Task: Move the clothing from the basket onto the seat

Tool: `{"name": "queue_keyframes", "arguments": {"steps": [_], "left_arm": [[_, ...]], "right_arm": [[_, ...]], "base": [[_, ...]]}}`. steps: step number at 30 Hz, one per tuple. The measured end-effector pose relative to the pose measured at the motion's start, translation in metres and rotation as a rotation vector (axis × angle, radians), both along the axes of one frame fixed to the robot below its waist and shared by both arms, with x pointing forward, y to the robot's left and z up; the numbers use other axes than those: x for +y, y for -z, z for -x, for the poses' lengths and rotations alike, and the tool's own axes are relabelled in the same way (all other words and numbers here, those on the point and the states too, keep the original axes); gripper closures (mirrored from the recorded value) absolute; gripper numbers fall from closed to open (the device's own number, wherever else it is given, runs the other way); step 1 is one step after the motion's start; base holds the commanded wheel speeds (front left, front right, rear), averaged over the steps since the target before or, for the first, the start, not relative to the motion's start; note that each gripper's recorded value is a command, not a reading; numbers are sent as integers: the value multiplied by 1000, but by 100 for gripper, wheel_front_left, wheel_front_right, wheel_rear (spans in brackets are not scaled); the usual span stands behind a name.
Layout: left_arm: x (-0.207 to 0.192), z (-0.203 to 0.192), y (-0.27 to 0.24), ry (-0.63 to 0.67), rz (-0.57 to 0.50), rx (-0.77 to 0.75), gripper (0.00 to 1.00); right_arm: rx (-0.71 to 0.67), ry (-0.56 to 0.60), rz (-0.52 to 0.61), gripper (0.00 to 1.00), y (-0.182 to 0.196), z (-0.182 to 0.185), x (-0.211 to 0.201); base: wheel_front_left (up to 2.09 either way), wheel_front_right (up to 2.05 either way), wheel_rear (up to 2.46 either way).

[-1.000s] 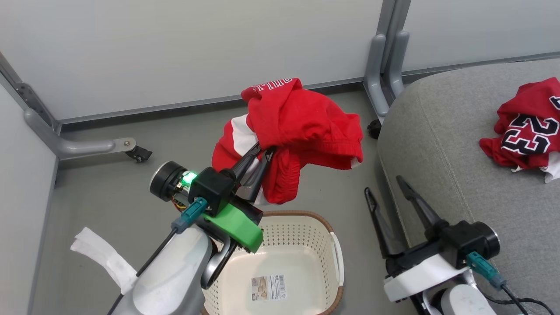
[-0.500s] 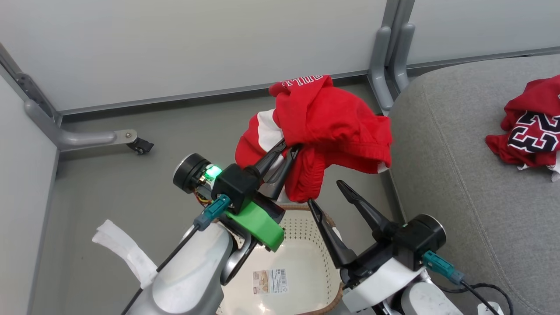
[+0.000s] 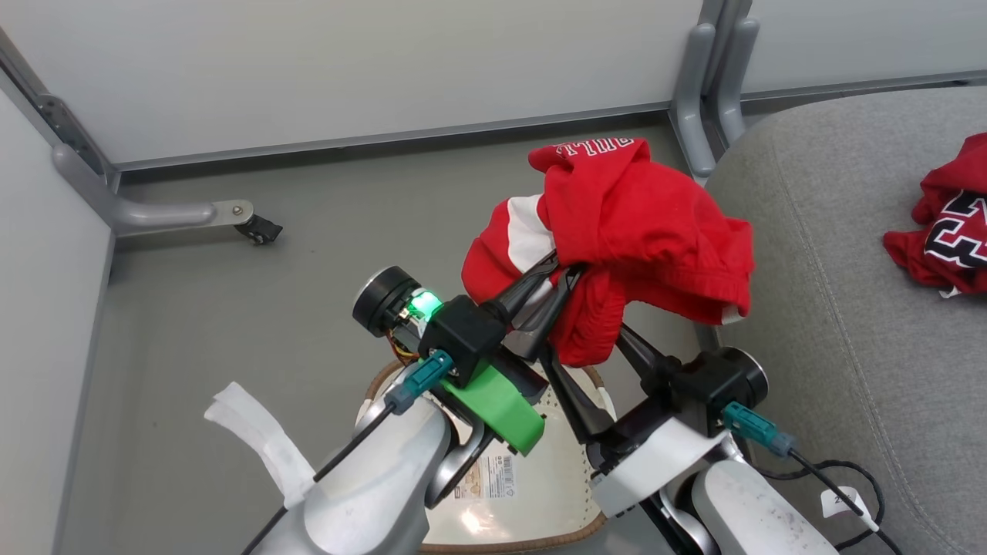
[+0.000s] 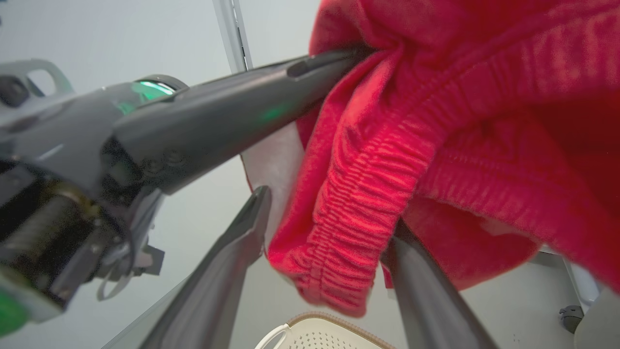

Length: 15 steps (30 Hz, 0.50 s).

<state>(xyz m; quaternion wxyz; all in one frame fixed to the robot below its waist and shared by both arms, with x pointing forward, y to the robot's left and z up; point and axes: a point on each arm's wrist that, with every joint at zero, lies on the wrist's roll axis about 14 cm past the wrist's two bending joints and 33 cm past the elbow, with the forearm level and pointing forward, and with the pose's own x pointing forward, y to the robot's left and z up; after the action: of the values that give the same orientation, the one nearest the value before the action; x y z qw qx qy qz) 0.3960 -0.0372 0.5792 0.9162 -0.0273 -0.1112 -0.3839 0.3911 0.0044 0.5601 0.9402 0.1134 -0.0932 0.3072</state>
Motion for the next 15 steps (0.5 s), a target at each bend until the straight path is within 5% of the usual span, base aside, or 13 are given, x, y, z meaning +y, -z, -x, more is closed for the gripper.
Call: {"name": "queue_keyframes", "arguments": {"steps": [3, 5, 15], "left_arm": [[-3, 2, 2, 9, 4, 7, 100], [-3, 2, 3, 11, 6, 11, 100], [-4, 1, 6, 11, 7, 22, 100]], "right_arm": [[17, -4, -9, 0, 3, -4, 1], [30, -7, -9, 100, 7, -5, 2], [42, -10, -15, 100, 9, -7, 3]], "base": [[0, 0, 0], [0, 0, 0], [0, 0, 0]]}}
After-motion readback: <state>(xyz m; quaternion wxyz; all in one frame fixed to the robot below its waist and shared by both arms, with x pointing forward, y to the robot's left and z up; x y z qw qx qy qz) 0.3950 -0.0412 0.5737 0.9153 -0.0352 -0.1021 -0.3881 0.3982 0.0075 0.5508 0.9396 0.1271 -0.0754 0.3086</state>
